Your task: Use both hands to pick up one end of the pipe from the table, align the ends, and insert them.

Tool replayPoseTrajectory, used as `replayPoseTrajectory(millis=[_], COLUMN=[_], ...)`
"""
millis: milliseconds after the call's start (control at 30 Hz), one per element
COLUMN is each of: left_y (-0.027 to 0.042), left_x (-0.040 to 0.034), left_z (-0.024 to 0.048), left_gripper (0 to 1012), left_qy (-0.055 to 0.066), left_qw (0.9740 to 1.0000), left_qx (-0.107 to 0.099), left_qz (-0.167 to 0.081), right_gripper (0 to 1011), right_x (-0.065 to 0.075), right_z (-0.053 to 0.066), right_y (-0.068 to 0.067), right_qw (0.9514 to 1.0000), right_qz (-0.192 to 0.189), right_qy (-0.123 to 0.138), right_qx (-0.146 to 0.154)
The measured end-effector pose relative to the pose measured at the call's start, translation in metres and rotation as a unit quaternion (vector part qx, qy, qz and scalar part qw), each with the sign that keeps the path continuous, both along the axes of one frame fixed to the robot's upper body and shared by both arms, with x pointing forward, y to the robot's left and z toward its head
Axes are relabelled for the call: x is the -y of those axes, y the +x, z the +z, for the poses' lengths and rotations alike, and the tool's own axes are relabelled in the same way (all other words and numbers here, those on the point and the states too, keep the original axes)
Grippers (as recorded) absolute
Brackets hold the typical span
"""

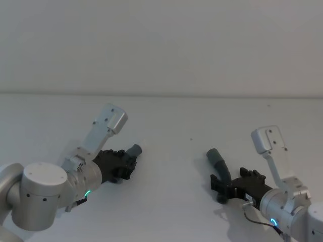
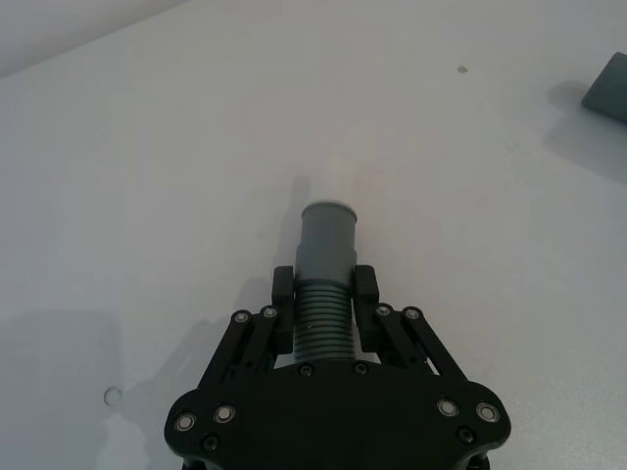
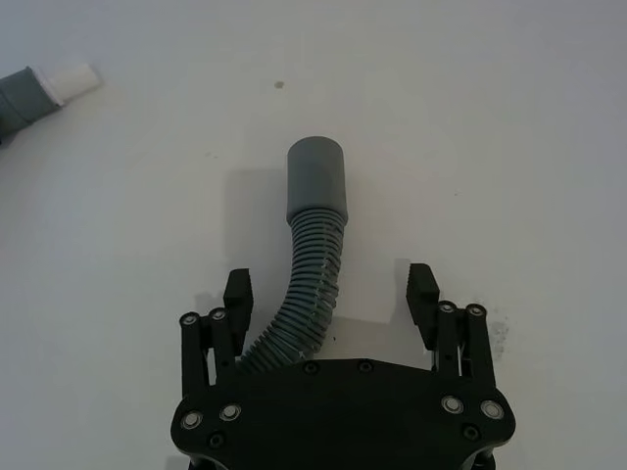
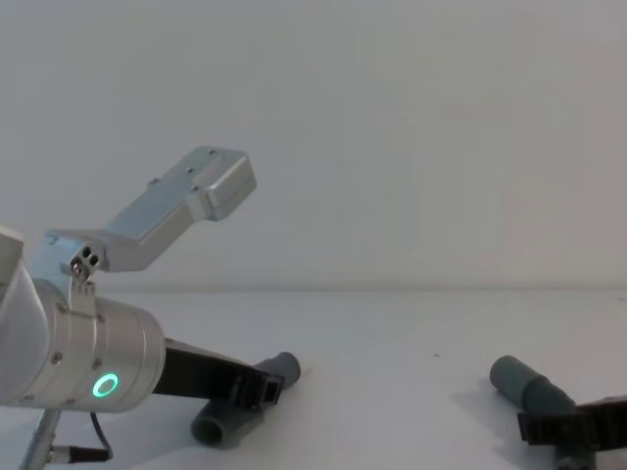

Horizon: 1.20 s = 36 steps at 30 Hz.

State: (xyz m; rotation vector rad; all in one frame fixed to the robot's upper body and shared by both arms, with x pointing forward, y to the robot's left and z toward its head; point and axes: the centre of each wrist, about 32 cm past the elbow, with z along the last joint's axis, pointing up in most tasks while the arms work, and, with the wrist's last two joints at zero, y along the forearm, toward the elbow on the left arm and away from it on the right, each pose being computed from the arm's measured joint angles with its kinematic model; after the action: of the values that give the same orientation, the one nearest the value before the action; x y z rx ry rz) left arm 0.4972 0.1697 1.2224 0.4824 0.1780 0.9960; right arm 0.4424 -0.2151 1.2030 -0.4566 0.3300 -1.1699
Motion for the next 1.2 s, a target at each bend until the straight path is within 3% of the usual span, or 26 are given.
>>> replayPoseTrajectory(millis=[167, 233, 267, 800, 967, 1200], left_y=[0.0000, 0.0000, 0.0000, 0.0000, 0.0000, 0.0000], left_x=[0.0000, 0.0000, 0.0000, 0.0000, 0.0000, 0.0000], left_z=[0.0000, 0.0000, 0.0000, 0.0000, 0.0000, 0.0000], left_gripper=[339, 339, 339, 339, 339, 339], left_qy=[0.000, 0.000, 0.000, 0.000, 0.000, 0.000], left_qw=[1.0000, 1.0000, 1.0000, 1.0000, 1.0000, 1.0000], left_qx=[0.000, 0.000, 0.000, 0.000, 0.000, 0.000], left_qz=[0.000, 0.000, 0.000, 0.000, 0.000, 0.000], right_gripper=[882, 770, 770, 245, 177, 157], right_x=[0.0001, 0.0001, 0.0002, 0.0003, 0.0003, 0.0003], right_z=[0.0001, 0.0001, 0.0001, 0.0003, 0.0003, 0.0003], right_y=[-0.0002, -0.0003, -0.0003, -0.0007, -0.0007, -0.0007], right_qw=[1.0000, 1.0000, 1.0000, 1.0000, 1.0000, 1.0000], right_qz=[0.001, 0.001, 0.001, 0.002, 0.002, 0.002], right_qy=[0.000, -0.001, -0.001, -0.001, -0.001, -0.001], right_qx=[-0.001, -0.002, -0.002, -0.003, -0.003, -0.003])
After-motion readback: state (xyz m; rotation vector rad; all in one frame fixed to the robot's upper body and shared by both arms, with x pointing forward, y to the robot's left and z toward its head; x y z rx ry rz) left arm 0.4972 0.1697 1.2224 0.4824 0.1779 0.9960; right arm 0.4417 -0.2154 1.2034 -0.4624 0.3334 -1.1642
